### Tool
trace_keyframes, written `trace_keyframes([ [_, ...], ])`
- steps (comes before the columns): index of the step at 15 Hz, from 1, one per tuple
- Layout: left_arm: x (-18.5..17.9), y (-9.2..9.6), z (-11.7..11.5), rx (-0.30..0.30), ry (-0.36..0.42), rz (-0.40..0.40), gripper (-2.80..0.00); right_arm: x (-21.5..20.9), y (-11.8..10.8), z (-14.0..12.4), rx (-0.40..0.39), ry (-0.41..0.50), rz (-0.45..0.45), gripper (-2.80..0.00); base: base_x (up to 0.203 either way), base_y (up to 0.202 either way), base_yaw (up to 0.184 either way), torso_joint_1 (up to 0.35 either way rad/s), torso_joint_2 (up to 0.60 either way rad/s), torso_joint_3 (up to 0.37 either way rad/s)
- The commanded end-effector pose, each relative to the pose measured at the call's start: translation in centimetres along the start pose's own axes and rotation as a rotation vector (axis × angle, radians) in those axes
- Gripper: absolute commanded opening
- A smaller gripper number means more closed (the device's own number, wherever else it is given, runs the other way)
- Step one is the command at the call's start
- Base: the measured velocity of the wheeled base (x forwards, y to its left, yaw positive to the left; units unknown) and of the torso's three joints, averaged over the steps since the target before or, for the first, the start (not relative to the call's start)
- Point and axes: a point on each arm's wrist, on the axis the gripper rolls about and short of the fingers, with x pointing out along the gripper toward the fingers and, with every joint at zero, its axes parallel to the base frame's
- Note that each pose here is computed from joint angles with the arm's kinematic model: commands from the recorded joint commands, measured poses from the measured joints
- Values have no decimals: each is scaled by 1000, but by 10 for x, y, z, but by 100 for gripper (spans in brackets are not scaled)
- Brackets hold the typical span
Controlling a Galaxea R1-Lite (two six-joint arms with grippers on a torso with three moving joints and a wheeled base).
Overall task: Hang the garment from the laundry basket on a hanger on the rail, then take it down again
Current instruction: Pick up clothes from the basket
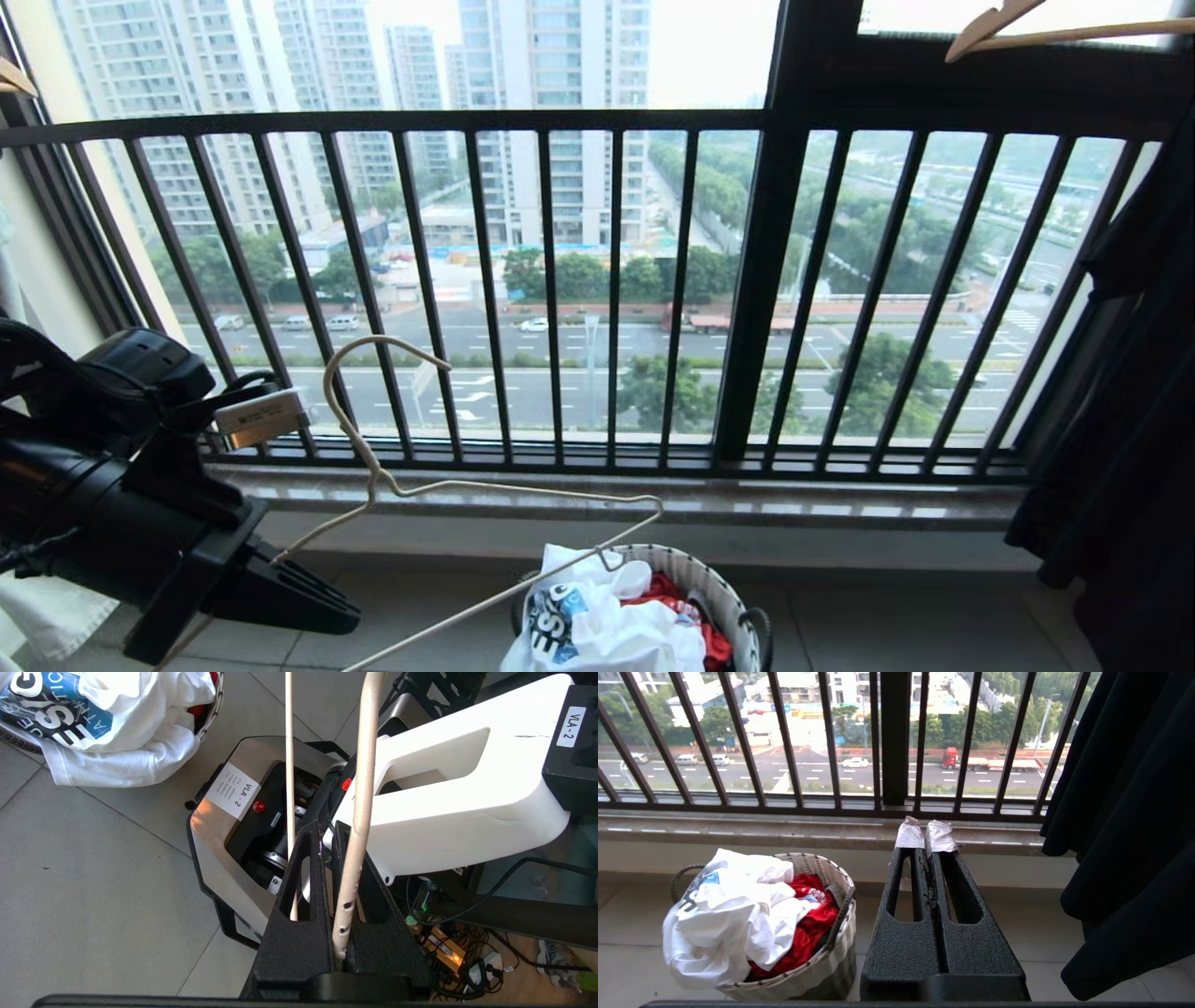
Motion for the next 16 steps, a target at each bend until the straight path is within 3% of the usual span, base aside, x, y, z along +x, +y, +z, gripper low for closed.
trace_keyframes([
  [1, -2, -5, -1, 13, -13, -5, -280, 0, 0, 0, 0, 0, 0, -280, 0, 0, 0, -161, 479, 309],
  [12, -3, -7, 0, 15, -27, -16, -280, 0, 0, 0, 0, 2, 0, -280, 0, 0, 0, -105, 454, 346],
  [16, -4, -8, 0, 19, -29, -15, -280, 0, 0, 0, 0, 2, 0, -280, 0, 0, 0, -14, 137, 120],
])
